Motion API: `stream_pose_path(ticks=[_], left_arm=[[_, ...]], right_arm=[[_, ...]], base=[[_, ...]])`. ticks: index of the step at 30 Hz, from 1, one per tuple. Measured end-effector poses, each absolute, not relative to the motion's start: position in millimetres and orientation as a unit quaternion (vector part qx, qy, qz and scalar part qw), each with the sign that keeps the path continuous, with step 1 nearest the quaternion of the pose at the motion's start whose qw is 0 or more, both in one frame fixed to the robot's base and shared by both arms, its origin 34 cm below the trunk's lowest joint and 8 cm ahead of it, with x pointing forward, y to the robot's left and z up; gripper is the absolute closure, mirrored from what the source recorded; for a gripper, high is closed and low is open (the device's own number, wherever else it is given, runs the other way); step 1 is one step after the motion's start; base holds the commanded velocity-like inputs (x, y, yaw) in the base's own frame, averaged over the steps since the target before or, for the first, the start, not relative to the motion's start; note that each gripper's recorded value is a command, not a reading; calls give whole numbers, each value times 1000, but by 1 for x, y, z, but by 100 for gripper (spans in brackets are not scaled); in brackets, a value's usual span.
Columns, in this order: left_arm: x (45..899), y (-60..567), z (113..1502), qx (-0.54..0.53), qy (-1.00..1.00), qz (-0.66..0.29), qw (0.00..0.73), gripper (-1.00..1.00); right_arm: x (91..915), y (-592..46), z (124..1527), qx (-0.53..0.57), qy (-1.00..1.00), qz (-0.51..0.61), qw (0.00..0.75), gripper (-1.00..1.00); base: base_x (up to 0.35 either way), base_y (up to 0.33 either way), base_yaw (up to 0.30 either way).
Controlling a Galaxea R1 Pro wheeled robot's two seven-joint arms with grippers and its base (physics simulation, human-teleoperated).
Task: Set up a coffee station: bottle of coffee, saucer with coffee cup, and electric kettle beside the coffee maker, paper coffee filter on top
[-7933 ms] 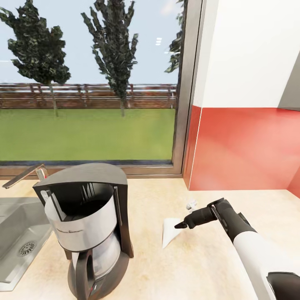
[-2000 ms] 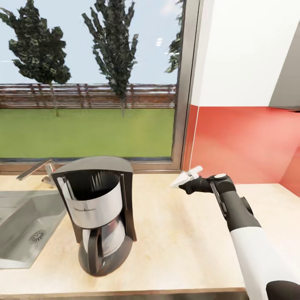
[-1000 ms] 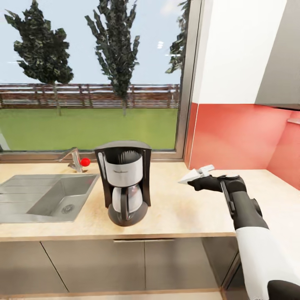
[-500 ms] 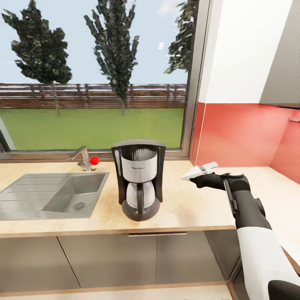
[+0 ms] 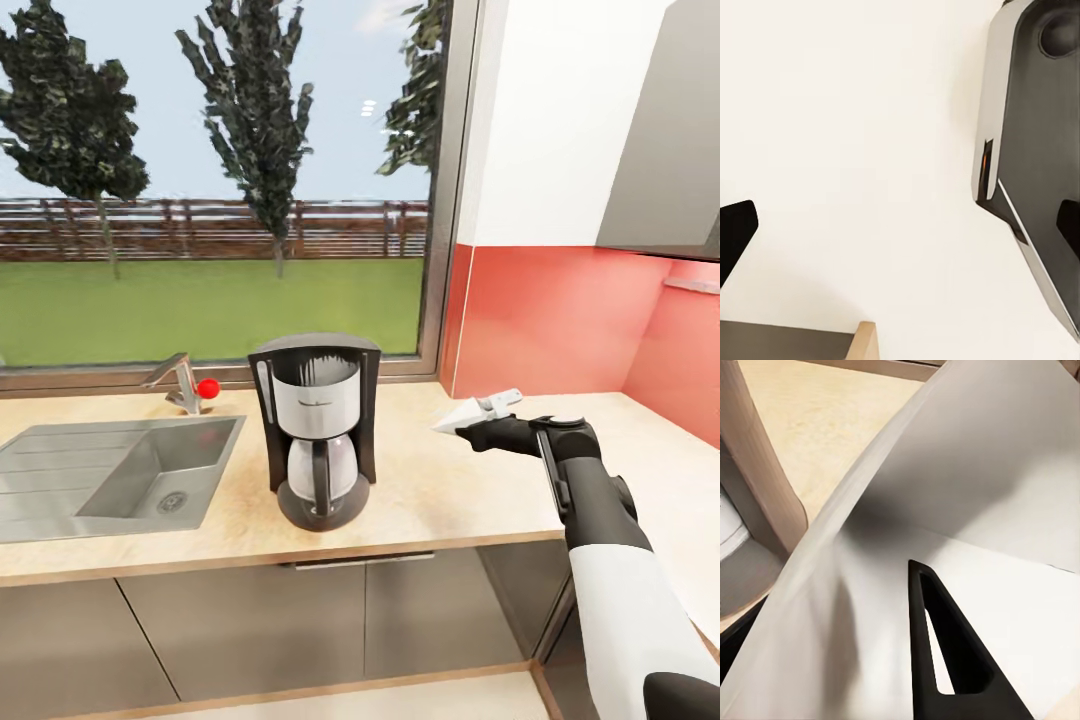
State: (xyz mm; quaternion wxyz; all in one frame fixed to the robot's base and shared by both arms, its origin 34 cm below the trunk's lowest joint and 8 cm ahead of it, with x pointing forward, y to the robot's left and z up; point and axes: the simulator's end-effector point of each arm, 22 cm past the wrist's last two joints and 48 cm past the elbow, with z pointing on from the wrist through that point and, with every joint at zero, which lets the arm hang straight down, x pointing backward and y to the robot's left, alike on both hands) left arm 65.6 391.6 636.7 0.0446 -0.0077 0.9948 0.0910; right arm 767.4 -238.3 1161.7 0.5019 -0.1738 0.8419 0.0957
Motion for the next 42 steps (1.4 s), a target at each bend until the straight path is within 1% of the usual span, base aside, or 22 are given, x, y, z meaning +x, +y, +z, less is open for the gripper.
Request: stream_pose_path(ticks=[15, 17, 23, 27, 31, 35, 42], left_arm=[[74, 394, 637, -7, 994, 92, 53, -100], [81, 392, 636, -6, 994, 91, 60, -100], [101, 392, 636, -4, 993, 91, 80, -100], [110, 392, 636, -2, 992, 91, 89, -100], [111, 393, 637, -2, 992, 91, 90, -100], [111, 393, 637, -2, 992, 91, 91, -100], [112, 393, 637, -2, 992, 91, 91, -100]], right_arm=[[768, -244, 1171, -172, 837, 92, 512, 100], [768, -248, 1184, -173, 830, 84, 524, 100], [760, -256, 1257, -182, 784, 46, 592, 100], [756, -259, 1263, -173, 786, 44, 591, 100], [756, -264, 1258, -169, 794, 33, 583, 100], [757, -283, 1251, -166, 805, -13, 569, 100], [757, -291, 1245, -160, 814, -30, 557, 100]], base=[[0, 0, -2], [0, 0, 0], [0, 0, 0], [0, 38, 0], [0, 188, 0], [-9, 281, -14], [-145, 281, -217]])
